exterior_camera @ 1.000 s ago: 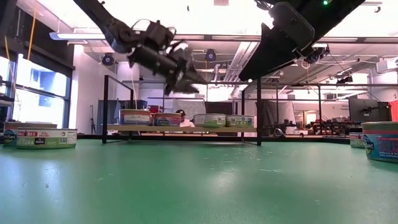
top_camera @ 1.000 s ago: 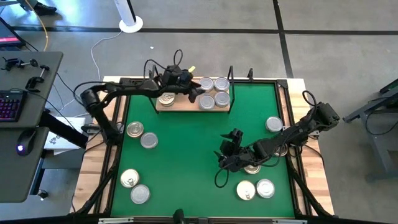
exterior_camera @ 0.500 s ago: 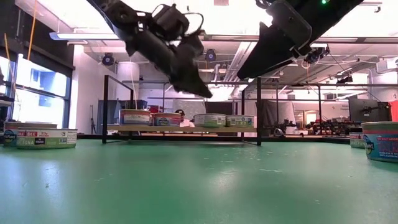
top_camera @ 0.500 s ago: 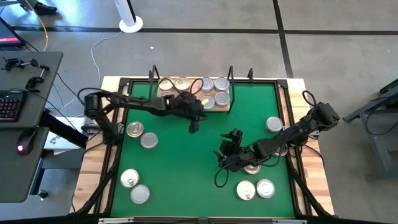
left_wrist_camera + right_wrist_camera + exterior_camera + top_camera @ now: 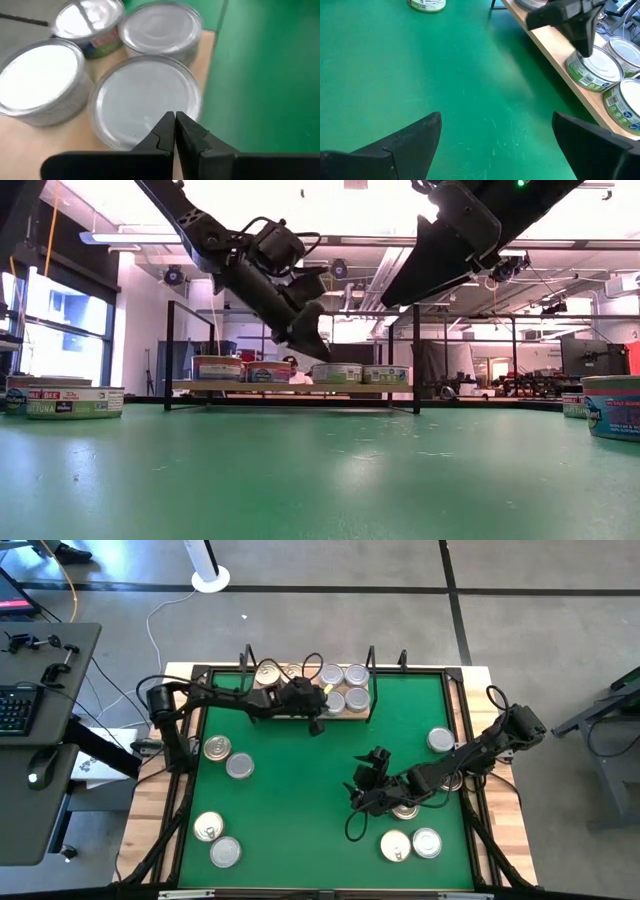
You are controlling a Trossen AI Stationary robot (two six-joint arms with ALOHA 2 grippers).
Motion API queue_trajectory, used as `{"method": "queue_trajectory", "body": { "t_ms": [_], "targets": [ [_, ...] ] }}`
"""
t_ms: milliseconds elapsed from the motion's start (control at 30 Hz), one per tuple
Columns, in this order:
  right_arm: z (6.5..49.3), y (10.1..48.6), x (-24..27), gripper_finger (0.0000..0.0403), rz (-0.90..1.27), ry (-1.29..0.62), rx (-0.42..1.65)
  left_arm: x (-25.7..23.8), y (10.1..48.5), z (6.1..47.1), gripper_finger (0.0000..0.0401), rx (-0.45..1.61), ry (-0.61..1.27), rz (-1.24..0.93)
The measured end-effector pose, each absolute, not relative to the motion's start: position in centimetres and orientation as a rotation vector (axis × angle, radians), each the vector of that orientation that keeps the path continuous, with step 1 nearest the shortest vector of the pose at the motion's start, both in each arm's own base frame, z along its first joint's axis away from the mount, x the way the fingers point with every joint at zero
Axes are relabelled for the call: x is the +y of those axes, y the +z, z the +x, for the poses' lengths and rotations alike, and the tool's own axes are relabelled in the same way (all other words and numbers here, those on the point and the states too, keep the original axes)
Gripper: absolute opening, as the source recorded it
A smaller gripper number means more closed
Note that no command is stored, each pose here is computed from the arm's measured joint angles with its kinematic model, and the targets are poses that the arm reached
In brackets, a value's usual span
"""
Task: Stack canned seafood by type on shelf
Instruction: Put the green tuna can on the shelf and align with the other green tuna can
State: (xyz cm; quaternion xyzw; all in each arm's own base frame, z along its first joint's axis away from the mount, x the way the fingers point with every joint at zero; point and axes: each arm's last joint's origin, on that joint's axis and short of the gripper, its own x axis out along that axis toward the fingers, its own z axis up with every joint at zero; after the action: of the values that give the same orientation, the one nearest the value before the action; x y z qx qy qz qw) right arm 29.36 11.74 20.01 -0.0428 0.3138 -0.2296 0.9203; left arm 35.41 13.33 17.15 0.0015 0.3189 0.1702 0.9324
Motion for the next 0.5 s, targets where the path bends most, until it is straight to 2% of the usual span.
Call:
{"method": "queue_trajectory", "body": {
  "t_ms": [267, 367, 500],
  "targets": [
    [29.4, 20.0, 11.7, 0.0374, -0.088, -0.472, 0.645, 13.7, 19.2, 35.5, 0.0001, 0.54, 0.402, 0.03],
    [29.3, 20.0, 11.7, 0.0374, -0.089, -0.472, 0.646, 12.5, 20.1, 35.8, 0.0, 0.552, 0.316, 0.017],
    [29.4, 20.0, 11.7, 0.0374, -0.088, -0.472, 0.645, 11.2, 19.3, 36.1, 0.0, 0.633, 0.183, -0.028]
  ]
}}
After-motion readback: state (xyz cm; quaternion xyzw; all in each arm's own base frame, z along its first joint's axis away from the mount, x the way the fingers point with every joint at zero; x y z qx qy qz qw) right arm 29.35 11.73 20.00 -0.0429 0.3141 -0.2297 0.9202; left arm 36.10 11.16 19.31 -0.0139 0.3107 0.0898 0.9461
